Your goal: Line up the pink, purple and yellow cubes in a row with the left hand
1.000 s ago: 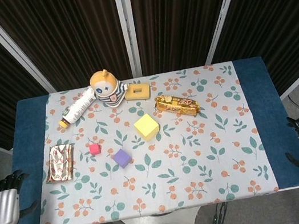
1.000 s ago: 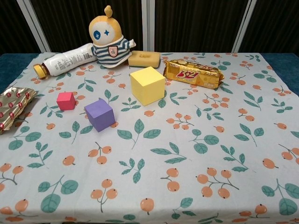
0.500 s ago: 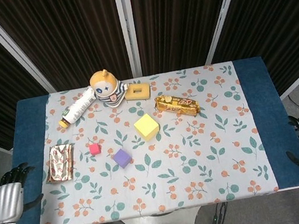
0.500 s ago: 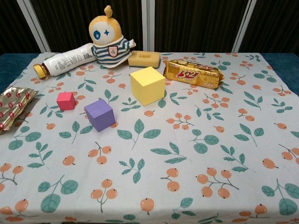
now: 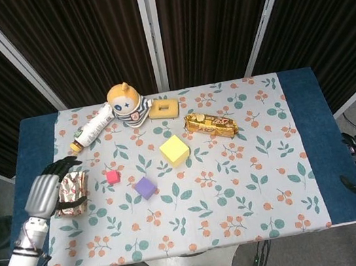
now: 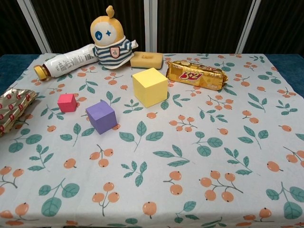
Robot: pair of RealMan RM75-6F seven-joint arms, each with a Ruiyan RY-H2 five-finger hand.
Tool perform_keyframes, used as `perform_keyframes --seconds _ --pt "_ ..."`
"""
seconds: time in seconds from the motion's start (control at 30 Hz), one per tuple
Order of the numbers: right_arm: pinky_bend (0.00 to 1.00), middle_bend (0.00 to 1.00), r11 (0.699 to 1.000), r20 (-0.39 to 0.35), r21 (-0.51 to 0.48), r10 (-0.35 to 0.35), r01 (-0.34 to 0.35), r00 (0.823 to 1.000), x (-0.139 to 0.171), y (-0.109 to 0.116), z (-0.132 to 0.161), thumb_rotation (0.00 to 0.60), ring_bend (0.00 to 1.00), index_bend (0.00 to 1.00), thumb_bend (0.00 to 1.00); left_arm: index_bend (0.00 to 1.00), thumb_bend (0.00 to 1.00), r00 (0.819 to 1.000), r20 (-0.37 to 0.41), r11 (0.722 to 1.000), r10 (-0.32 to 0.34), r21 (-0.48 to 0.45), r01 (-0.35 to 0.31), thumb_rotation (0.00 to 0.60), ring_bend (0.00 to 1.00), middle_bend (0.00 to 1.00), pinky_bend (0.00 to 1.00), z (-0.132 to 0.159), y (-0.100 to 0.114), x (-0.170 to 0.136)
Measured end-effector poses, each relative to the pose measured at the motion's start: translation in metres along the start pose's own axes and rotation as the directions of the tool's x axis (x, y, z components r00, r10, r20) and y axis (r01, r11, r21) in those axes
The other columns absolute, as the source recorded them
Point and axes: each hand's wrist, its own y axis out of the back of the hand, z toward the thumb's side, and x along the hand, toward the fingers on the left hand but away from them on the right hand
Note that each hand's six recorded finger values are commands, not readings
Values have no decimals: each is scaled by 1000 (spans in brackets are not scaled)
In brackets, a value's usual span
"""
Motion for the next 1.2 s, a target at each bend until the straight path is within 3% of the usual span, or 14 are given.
perform_keyframes --seconds 0.33,0.47,0.93,1.2 --pt "206 203 1000 0 4 14 -14 1000 -2 -2 3 600 132 35 160 193 7 982 80 980 -170 -88 177 600 213 242 230 53 -45 97" --pt "205 203 1000 -1 6 23 -23 1000 -4 -4 4 600 132 35 161 171 0 975 92 973 -200 -95 209 600 213 222 230 74 -66 123" --pt "210 203 999 5 13 35 -35 999 -7 -3 6 600 132 35 163 140 0 963 58 951 -263 -155 269 600 183 171 230 131 -123 168" --pt "211 203 999 8 13 40 -40 999 -8 -4 5 600 131 35 162 140 0 957 52 948 -284 -135 288 600 183 171 230 160 -149 177"
